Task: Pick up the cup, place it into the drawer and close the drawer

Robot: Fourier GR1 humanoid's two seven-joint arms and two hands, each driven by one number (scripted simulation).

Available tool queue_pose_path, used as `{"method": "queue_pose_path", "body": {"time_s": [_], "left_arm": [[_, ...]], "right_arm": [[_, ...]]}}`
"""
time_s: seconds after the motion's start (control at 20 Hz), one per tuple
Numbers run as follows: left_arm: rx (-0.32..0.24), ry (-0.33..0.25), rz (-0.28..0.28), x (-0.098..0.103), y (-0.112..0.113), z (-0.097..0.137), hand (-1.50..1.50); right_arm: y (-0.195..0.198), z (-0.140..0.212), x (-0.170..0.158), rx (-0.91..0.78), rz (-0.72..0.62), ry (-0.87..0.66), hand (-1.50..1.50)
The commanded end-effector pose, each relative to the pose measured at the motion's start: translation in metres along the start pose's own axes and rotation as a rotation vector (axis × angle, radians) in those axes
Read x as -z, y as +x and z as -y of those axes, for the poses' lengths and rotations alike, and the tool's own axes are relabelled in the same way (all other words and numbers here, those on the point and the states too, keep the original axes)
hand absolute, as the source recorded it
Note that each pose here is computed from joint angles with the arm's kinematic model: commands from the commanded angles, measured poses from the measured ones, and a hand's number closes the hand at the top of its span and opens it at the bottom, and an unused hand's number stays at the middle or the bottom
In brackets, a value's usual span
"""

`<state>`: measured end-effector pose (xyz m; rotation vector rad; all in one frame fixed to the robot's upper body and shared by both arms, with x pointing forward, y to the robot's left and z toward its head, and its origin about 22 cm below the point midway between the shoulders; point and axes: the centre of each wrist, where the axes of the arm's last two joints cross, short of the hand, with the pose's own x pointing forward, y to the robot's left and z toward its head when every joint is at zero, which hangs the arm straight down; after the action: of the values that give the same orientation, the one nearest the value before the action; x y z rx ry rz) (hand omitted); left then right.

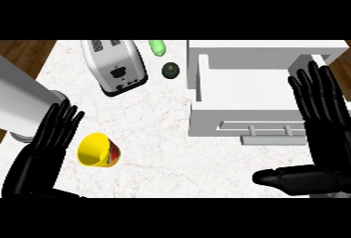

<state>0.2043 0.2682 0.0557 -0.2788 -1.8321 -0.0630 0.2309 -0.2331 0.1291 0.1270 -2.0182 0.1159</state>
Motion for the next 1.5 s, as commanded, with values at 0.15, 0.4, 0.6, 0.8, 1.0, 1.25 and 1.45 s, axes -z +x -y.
{"method": "queue_pose_path", "body": {"time_s": [0.15,0.4,0.6,0.8,1.0,1.25,1.45], "left_arm": [[0.038,0.072,-0.048,-0.022,-0.033,-0.024,-1.5],[0.069,0.082,-0.069,-0.03,-0.053,-0.043,-1.5],[0.066,0.104,-0.082,-0.004,-0.051,-0.055,-1.5],[0.058,0.065,-0.123,-0.023,-0.078,-0.043,-1.5],[0.065,0.085,-0.129,-0.023,-0.096,-0.065,-1.5],[0.064,0.096,-0.133,-0.035,-0.142,-0.058,-1.5],[0.047,0.114,-0.123,-0.038,-0.134,-0.071,-1.5]], "right_arm": [[0.016,-0.005,-0.007,-0.004,-0.007,-0.009,-1.5],[0.01,0.007,-0.018,0.011,-0.007,-0.012,-1.5],[0.02,-0.002,0.005,0.01,-0.01,0.01,-1.5],[0.014,-0.001,-0.001,0.015,-0.009,-0.017,-1.5],[0.021,0.014,0.003,-0.002,-0.019,0.027,-1.5],[0.02,-0.003,0.001,0.014,-0.012,0.007,-1.5],[0.019,-0.015,0.004,0.005,0.005,0.008,-1.5]]}}
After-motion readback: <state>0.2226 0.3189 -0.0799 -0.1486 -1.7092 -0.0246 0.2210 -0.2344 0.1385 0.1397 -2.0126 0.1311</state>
